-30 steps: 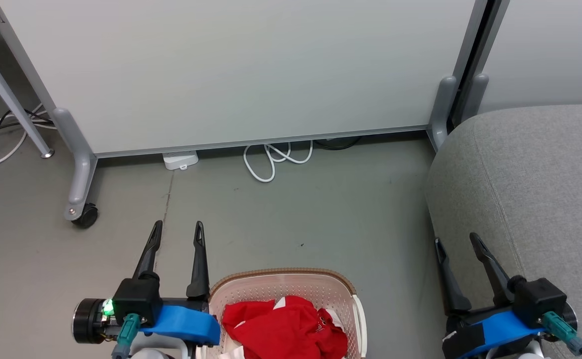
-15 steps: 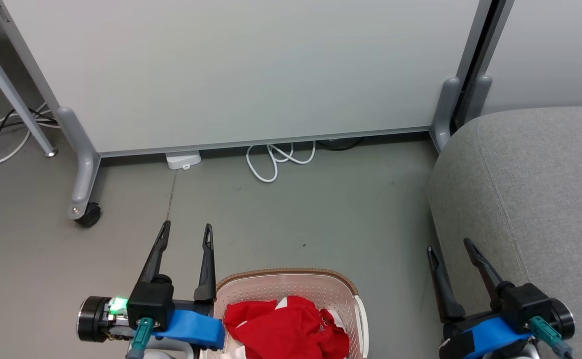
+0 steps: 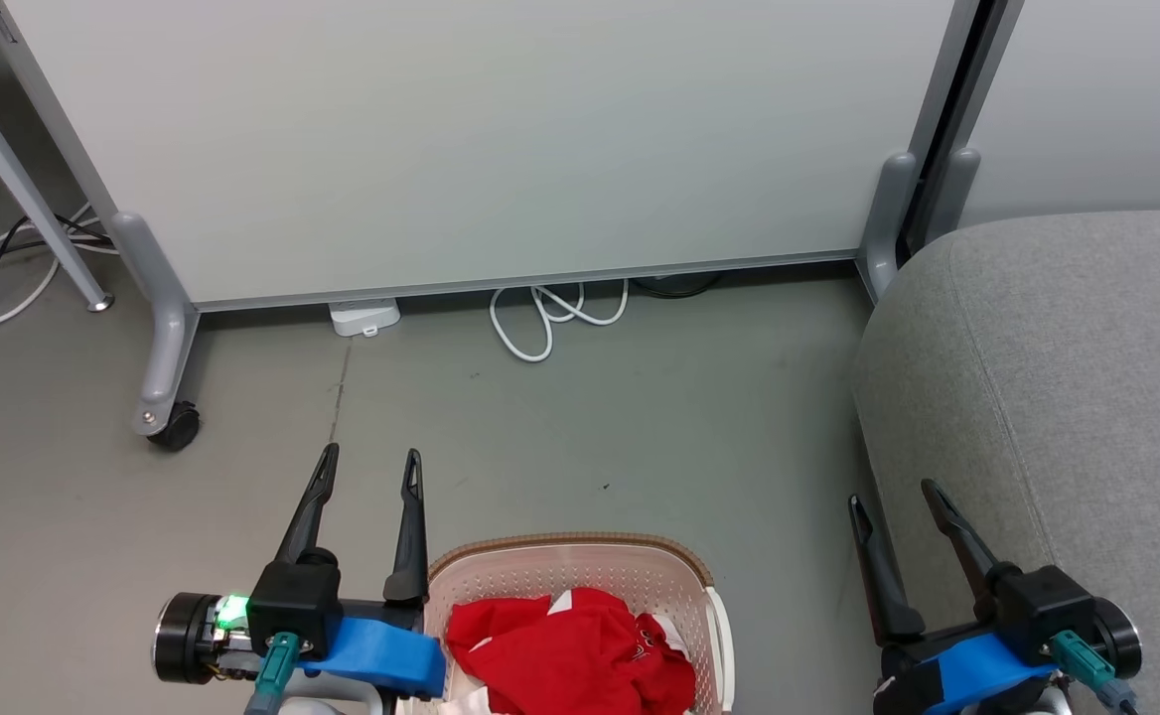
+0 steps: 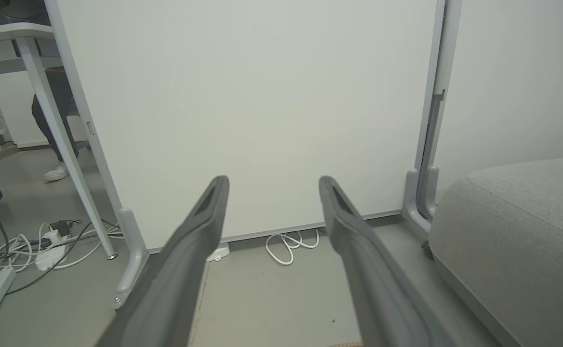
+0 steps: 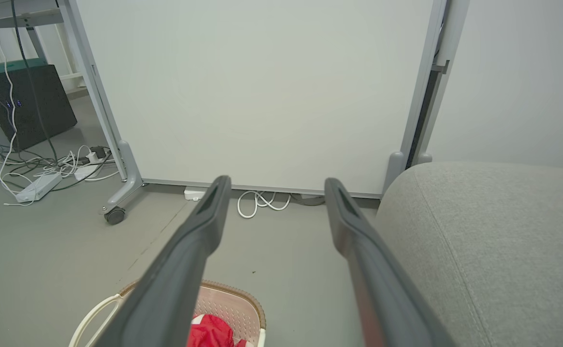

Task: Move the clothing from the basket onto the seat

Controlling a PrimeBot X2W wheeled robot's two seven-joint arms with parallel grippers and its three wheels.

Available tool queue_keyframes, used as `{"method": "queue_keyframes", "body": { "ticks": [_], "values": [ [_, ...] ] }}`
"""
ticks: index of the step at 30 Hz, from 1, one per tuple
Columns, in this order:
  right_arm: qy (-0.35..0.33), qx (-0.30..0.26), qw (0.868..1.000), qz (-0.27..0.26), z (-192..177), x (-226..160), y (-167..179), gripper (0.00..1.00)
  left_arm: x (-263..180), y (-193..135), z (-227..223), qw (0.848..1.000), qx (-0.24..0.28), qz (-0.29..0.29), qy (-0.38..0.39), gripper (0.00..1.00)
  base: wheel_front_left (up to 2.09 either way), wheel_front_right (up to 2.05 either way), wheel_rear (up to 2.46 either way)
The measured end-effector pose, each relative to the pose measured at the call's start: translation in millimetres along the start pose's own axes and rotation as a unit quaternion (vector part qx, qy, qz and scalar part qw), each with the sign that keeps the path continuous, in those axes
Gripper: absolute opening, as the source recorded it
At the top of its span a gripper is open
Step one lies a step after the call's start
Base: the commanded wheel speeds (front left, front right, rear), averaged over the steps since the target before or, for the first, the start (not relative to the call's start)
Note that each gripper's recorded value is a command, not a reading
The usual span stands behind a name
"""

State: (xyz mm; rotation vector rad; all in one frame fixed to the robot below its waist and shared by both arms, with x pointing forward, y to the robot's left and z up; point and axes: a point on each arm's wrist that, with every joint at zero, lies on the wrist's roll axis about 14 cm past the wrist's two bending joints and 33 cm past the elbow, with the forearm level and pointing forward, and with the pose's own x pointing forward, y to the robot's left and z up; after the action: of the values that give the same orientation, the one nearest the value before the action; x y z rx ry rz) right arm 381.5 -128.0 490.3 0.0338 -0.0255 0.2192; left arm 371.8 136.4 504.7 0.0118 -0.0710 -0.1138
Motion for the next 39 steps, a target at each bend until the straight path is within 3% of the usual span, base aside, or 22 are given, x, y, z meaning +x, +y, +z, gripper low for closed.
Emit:
{"method": "queue_keyframes", "body": {
  "ticks": [10,23,30,36,39],
  "values": [
    [-0.006,0.003,1.0,-0.005,2.6,11.9,-5.6,1.0,19.7,-11.6,-14.0,0.999,-0.007,-0.033,0.021,1.0,0.0,0.0,0.0],
    [-0.01,-0.013,0.999,-0.03,-0.7,41.6,-35.7,1.0,74.9,-58.5,-79.0,0.98,0.04,-0.162,0.111,1.0,0.0,0.0,0.0],
    [-0.001,-0.022,0.999,-0.042,-12.9,57.9,-54.8,1.0,82.5,-85.4,-144.2,0.949,0.075,-0.238,0.194,1.0,0.0,0.0,0.0],
    [0.013,-0.025,0.998,-0.052,-29.1,70.2,-68.4,1.0,78.3,-105.4,-195.8,0.911,0.117,-0.304,0.253,1.0,0.0,0.0,0.0],
    [0.023,-0.026,0.998,-0.053,-40.2,76.6,-72.3,1.0,66.6,-111.0,-225.8,0.884,0.139,-0.337,0.292,1.0,0.0,0.0,0.0]
  ]
}}
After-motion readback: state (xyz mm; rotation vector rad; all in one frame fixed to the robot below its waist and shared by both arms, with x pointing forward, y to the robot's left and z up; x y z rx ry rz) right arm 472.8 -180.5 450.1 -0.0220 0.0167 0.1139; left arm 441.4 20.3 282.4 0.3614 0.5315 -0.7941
